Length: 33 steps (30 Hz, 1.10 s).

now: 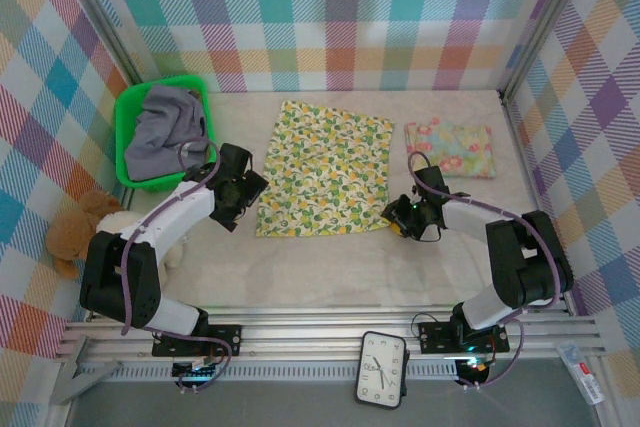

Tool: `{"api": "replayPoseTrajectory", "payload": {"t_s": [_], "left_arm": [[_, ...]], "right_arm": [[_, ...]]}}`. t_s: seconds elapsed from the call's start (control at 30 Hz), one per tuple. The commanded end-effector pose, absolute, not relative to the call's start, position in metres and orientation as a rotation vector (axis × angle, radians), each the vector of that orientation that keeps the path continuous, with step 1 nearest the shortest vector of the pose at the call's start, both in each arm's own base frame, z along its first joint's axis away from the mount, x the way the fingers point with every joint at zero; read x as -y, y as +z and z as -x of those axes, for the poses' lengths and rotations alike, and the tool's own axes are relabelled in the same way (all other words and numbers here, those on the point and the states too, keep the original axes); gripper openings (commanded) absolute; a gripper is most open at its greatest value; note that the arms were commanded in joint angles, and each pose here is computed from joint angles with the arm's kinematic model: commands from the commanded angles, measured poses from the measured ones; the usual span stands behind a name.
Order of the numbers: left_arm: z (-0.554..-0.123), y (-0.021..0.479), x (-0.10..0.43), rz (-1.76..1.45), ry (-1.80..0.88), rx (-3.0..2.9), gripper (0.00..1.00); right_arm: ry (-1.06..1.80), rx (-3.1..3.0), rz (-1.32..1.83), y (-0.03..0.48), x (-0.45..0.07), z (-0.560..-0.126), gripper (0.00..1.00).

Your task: Fold and stack the skirts

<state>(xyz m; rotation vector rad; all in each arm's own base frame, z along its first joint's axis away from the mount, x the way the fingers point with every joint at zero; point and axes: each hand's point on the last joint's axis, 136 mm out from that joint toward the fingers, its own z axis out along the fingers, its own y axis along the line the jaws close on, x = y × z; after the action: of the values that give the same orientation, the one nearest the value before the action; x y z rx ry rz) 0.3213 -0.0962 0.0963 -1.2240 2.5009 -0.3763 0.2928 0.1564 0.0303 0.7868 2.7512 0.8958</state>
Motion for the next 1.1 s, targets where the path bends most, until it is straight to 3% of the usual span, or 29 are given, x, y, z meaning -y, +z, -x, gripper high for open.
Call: {"api": "replayPoseTrajectory", "payload": {"t_s": [0.0, 0.47, 0.8, 1.0, 1.07], "left_arm": [[-0.317, 0.089, 0.093, 1.256, -0.361, -2.518, 1.0], [-0.315, 0.082, 0.102, 1.225, -0.417, -2.562, 1.0], [-0.299, 0.077, 0.108, 1.165, -0.503, -2.59, 1.0], [-0.284, 0.068, 0.109, 1.125, -0.506, -2.649, 1.0], [-0.279, 0.066, 0.111, 1.107, -0.518, -2.674, 0.98]], "right_arm": [[0.956, -2.708, -0.741, 0.04, -0.164, -0.3, 0.34], [1.005, -2.688, -0.78, 0.031, -0.171, -0.3, 0.37], [1.015, -2.718, -0.782, 0.028, -0.174, -0.286, 0.2], [1.007, -2.728, -0.773, 0.03, -0.173, -0.281, 0.0], [1.017, -2.722, -0.766, 0.032, -0.174, -0.281, 0.0]]}}
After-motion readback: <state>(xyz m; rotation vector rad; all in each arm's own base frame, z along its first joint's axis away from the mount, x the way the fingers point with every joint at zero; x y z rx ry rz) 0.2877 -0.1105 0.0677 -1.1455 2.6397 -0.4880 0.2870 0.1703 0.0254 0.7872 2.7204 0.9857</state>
